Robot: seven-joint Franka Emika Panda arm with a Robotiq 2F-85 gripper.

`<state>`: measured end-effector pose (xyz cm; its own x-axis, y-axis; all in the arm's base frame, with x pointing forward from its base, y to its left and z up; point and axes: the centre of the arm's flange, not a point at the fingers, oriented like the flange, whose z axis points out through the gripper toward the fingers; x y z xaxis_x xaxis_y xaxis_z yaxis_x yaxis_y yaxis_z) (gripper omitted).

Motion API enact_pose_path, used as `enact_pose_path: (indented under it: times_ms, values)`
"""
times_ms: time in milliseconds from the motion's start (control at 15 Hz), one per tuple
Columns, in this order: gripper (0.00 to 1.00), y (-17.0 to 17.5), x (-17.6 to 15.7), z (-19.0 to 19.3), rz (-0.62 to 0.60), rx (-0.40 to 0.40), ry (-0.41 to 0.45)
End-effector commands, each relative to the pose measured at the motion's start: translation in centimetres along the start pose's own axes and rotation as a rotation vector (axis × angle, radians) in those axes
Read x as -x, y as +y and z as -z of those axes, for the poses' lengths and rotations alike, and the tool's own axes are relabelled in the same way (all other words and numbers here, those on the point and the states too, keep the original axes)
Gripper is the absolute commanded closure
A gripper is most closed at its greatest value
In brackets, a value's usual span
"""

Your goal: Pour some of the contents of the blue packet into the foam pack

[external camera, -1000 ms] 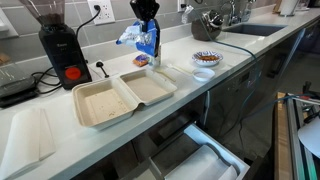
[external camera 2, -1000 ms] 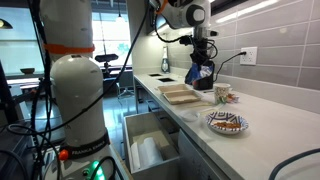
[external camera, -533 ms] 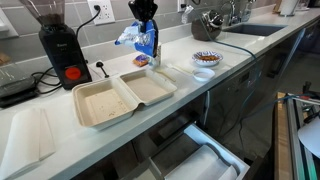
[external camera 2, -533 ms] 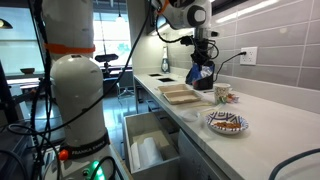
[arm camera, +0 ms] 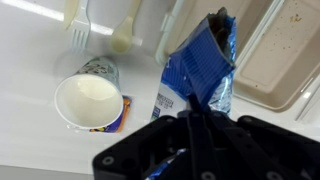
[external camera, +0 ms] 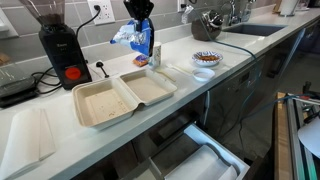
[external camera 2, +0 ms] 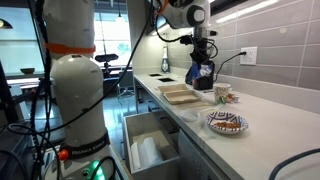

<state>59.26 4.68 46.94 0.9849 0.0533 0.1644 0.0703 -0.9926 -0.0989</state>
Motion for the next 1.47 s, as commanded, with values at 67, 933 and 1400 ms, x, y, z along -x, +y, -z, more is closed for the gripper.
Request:
enact_pose_path:
  times_ms: [67, 933, 1400]
  values:
    - [1.00, -3.3, -1.8, 0.8, -0.011, -0.012, -0.006]
    - [1.00, -11.7, -2.8, -0.9, -0.048, 0.003, 0.036]
    - [1.00, -15.1, -2.1, -1.3, 0.003, 0.092, 0.128]
